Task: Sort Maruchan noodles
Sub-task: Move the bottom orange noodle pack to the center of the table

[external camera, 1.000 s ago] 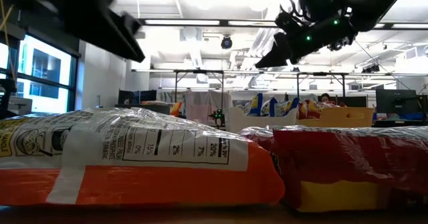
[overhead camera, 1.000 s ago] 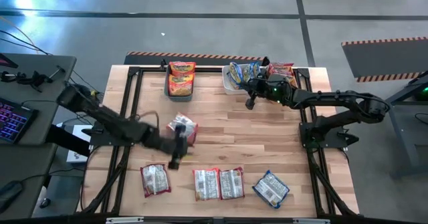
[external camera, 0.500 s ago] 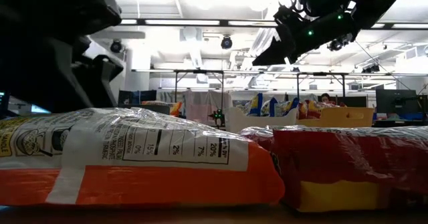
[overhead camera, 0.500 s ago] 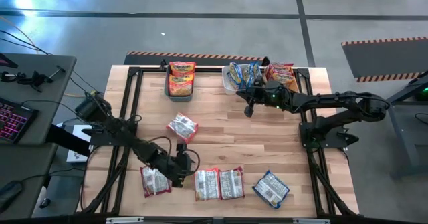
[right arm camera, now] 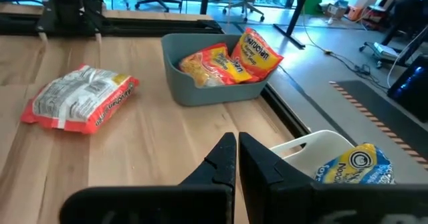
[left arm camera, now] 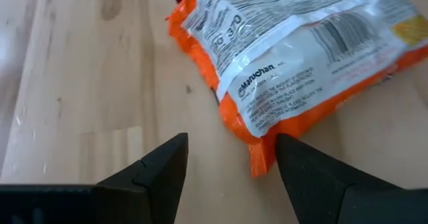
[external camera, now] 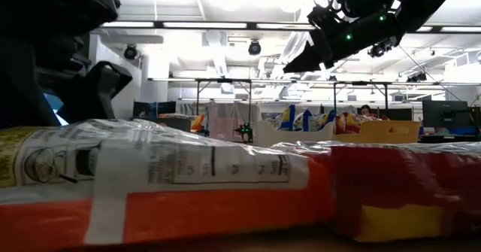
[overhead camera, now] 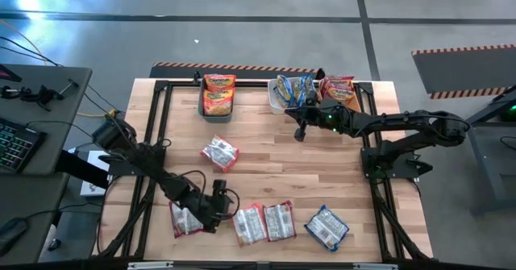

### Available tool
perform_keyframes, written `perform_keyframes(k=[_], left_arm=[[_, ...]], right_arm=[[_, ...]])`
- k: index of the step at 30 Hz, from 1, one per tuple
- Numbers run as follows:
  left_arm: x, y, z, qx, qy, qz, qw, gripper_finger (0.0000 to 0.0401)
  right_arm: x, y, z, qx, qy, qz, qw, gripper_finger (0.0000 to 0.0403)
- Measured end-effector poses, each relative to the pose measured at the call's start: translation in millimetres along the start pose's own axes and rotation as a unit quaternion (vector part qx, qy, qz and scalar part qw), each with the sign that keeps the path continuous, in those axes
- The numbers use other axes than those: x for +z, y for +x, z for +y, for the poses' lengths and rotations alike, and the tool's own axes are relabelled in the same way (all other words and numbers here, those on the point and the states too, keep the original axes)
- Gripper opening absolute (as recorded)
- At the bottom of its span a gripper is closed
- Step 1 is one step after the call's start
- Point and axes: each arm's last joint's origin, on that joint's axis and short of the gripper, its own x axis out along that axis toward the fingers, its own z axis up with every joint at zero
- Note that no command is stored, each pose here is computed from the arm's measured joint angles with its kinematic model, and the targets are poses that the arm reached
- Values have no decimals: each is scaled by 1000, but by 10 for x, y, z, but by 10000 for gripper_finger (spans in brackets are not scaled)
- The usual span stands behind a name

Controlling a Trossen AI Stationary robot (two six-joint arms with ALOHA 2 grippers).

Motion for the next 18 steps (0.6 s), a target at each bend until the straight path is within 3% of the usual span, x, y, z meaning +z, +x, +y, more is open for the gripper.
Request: perform_keyframes(k=[9,18], left_arm=[[229,-91,-107,-29,-17,20,999,214],[137,-35,-148,0,24,34,999,214]], right_arm=[[-2,3,-33,-4,-8,-1,1000,0],[3,3,-33,-3,-8,-3,1000,0]])
